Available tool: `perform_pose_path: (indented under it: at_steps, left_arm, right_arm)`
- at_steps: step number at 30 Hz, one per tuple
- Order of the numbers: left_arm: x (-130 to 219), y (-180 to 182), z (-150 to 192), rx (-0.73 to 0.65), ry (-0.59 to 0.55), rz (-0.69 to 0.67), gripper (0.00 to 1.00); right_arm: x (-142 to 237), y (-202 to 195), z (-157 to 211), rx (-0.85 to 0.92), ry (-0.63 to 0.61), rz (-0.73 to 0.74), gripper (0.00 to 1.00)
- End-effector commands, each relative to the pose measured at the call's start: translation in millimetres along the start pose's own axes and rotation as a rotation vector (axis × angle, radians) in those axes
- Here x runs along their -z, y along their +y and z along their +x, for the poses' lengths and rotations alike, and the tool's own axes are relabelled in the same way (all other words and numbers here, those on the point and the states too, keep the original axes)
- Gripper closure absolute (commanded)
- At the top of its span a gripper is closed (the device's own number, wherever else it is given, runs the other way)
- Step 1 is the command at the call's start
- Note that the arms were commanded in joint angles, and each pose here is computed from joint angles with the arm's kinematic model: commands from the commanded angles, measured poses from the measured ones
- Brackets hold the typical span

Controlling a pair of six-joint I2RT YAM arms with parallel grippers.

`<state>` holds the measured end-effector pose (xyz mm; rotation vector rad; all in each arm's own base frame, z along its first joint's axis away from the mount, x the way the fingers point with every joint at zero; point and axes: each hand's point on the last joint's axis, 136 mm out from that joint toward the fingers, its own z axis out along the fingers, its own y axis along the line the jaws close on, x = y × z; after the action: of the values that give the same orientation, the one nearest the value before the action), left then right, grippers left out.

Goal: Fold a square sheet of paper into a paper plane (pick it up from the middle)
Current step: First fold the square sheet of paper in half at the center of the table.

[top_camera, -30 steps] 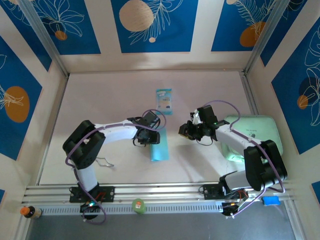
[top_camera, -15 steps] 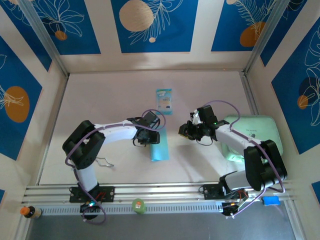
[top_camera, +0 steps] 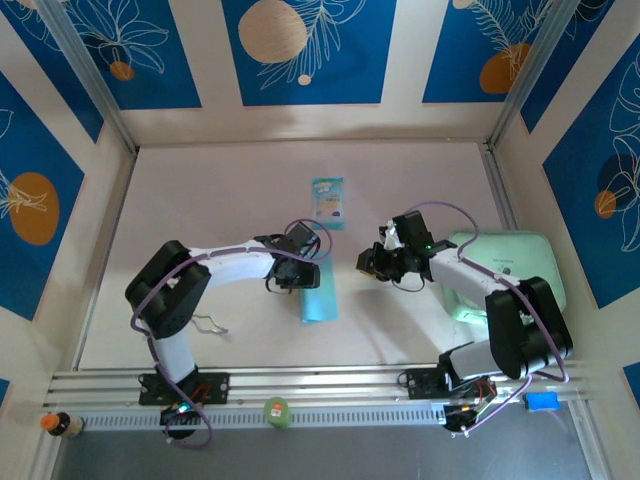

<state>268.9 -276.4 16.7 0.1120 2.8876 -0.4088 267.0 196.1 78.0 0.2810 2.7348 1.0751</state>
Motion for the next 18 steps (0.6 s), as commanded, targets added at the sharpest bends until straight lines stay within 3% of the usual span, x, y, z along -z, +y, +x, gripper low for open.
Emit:
perform_pose_path:
  at_steps: [1,18]
  left_arm:
    - [-28.4,35.6,12.6,0.001,0.042,-0.124,0.50]
    - [-31.1,35.6,13.5,-0.024,0.047,-0.121,0.49]
  right_arm:
    - [-0.4,8.4,1.4,-0.002,0.021,-0.023,0.77]
    - [-10.5,13.1,7.0,0.009,0.061,-0.035,0.77]
